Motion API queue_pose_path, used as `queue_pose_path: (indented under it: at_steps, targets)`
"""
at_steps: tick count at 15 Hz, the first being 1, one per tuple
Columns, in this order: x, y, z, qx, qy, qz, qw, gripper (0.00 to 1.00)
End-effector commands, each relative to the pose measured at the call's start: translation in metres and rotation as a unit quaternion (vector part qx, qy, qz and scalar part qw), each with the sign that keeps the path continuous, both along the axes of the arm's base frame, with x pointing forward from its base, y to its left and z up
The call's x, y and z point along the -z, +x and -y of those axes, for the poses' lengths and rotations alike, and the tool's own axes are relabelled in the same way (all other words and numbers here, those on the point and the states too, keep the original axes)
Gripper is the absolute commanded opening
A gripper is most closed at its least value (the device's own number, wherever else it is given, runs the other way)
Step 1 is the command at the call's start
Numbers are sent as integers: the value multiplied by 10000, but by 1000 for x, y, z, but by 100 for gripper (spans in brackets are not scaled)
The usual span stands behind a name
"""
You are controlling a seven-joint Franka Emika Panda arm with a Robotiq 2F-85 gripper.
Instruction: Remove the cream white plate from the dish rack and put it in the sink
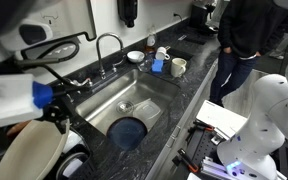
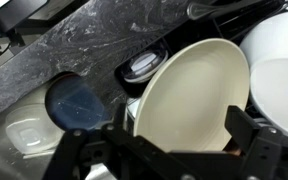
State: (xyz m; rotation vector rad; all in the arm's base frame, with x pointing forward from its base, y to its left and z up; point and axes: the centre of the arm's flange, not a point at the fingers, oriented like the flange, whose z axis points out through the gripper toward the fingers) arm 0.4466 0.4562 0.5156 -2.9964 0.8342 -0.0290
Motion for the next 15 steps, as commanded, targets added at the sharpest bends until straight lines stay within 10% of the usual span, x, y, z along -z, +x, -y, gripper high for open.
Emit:
queue_pose_path:
  at_steps: [1,15]
  targets:
    - [-4,23,7,152,-565,-23,9983,100]
    - [28,50,16,-24,-831,-649,9944,100]
